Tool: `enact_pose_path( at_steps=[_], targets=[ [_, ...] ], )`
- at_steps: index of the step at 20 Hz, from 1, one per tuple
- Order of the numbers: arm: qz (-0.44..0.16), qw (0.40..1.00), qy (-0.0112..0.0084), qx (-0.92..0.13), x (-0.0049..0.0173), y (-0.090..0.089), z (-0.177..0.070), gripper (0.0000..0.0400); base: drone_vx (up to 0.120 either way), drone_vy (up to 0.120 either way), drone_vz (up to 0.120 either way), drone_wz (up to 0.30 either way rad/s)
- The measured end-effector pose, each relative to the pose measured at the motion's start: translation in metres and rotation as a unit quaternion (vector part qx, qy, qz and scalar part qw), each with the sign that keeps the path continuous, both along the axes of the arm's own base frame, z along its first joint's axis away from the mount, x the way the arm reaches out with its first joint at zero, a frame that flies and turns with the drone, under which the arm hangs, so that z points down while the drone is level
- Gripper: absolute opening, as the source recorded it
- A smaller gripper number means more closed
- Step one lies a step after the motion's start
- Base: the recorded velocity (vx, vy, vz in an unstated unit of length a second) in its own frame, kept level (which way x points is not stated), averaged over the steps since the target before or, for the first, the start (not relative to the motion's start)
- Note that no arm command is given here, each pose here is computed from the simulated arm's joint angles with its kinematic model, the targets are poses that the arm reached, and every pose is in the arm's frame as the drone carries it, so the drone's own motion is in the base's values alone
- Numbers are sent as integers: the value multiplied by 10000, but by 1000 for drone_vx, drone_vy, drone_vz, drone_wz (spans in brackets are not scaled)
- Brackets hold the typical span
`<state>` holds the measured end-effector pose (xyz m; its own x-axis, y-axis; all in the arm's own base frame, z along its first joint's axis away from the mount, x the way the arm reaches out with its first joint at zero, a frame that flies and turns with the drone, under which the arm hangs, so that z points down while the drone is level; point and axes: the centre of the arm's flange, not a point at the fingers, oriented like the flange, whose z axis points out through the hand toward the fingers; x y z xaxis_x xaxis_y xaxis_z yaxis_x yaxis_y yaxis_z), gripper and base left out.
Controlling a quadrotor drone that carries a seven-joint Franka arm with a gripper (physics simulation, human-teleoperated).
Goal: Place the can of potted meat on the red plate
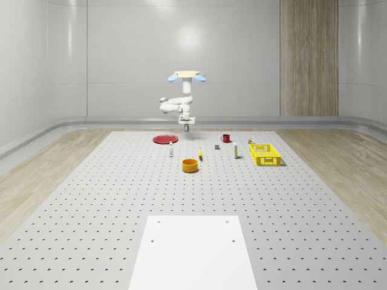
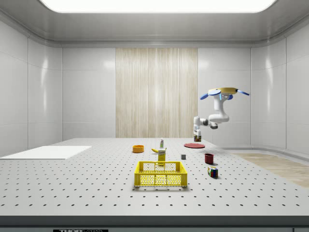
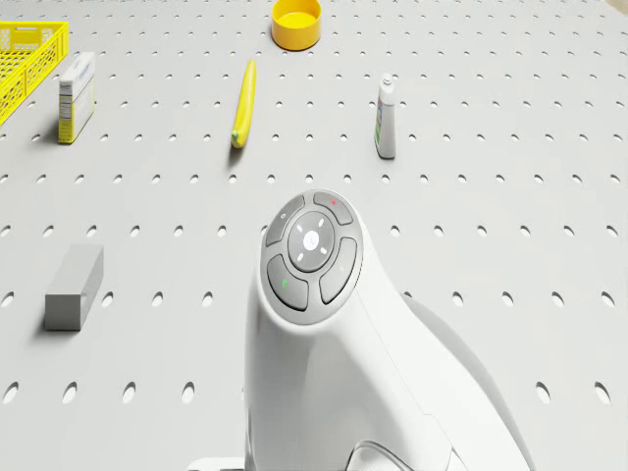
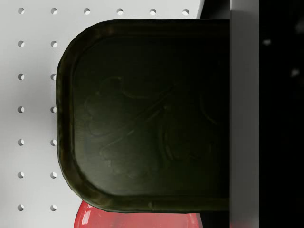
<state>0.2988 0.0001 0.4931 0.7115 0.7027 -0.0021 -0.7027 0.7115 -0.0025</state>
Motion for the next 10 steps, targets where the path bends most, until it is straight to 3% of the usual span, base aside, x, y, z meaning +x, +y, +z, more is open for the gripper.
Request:
enact_pose_path(
  at_steps=[6,10],
  targets=[
    [3,10000,0,0,0,0,-2,281,87,-120,0,0],
    [4,10000,0,0,0,0,-3,281,0,-120,0,0]
  ],
)
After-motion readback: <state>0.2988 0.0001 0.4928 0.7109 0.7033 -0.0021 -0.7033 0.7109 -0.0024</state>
